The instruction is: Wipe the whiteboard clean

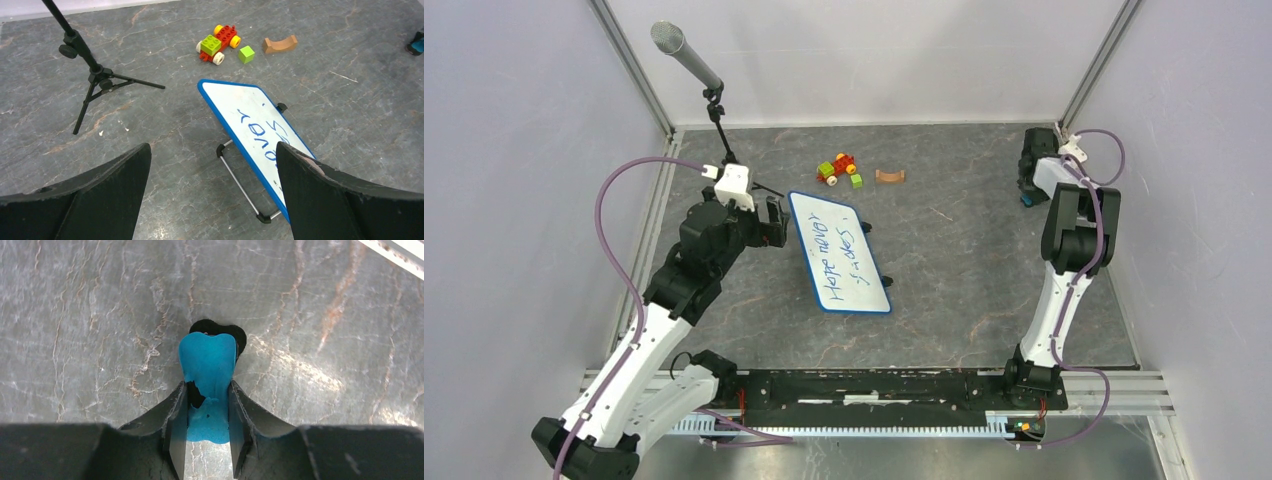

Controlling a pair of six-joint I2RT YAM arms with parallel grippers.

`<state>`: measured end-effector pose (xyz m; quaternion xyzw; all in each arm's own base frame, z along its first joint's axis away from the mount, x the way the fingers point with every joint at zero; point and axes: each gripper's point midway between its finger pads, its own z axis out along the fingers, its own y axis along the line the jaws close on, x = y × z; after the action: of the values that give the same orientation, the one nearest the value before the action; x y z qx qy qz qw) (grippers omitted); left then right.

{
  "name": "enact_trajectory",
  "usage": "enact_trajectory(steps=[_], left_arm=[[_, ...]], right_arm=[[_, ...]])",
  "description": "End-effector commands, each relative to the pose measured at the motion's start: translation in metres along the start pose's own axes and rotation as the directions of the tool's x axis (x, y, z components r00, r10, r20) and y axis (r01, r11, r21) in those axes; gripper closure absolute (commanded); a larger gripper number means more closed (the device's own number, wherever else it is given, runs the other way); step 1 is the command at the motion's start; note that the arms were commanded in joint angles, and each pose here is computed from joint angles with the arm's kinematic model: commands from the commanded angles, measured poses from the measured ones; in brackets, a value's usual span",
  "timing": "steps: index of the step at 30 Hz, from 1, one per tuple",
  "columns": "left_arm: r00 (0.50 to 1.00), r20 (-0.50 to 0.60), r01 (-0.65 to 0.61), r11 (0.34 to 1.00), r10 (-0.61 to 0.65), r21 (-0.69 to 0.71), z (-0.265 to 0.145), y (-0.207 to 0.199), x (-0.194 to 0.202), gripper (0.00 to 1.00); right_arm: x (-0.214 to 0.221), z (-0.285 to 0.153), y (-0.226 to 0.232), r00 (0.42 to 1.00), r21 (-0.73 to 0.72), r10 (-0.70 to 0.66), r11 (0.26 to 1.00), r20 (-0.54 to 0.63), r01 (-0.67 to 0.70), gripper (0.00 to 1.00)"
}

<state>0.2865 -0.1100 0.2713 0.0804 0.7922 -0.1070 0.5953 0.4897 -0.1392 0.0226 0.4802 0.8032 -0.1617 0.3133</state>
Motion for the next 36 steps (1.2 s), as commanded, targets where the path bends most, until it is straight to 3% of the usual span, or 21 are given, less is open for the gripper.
enact_trajectory(steps=[1,7,11,13,17,19,27,31,36], left_arm=[[0.999,0.035,-0.009,0.998,0.011,-0.055,0.007,0.01,-0.008,0.01],[0.996,0.002,0.093,0.994,-0.093,-0.055,0.011,0.004,-0.006,0.01],[0.979,-0.107,0.168,0.985,-0.172,-0.042,0.011,-0.006,0.011,0.01],[0.96,-0.169,0.218,0.975,-0.221,-0.037,0.01,-0.012,0.022,0.01],[0.905,-0.273,0.337,0.942,-0.326,-0.007,0.01,-0.032,0.043,0.06],[0.875,-0.305,0.399,0.917,-0.376,0.013,0.01,-0.042,0.049,0.08],[0.79,-0.41,0.52,0.852,-0.456,0.054,0.018,-0.067,0.07,0.31],[0.769,-0.43,0.533,0.846,-0.473,0.022,0.016,-0.065,0.085,0.34],[0.787,-0.421,0.513,0.858,-0.45,0.041,0.004,-0.062,0.086,0.34]], right_arm=[[0.004,-0.017,0.008,0.991,-0.139,-0.135,0.981,-0.006,0.133,0.76],[0.066,-0.06,0.016,0.951,-0.336,-0.307,0.899,-0.024,0.282,0.88],[0.114,-0.121,0.048,0.888,-0.532,-0.453,0.733,0.082,0.423,0.89],[0.138,-0.164,0.065,0.846,-0.654,-0.507,0.587,0.164,0.478,0.89],[0.169,-0.268,0.09,0.818,-0.884,-0.47,0.145,0.332,0.443,0.86],[0.174,-0.306,0.088,0.792,-0.886,-0.448,-0.001,0.414,0.463,0.85],[0.231,-0.382,0.036,0.716,-0.802,-0.367,-0.345,0.593,0.488,0.83],[0.267,-0.414,0.015,0.676,-0.75,-0.358,-0.469,0.645,0.467,0.82],[0.302,-0.449,-0.004,0.617,-0.649,-0.306,-0.604,0.725,0.463,0.81]])
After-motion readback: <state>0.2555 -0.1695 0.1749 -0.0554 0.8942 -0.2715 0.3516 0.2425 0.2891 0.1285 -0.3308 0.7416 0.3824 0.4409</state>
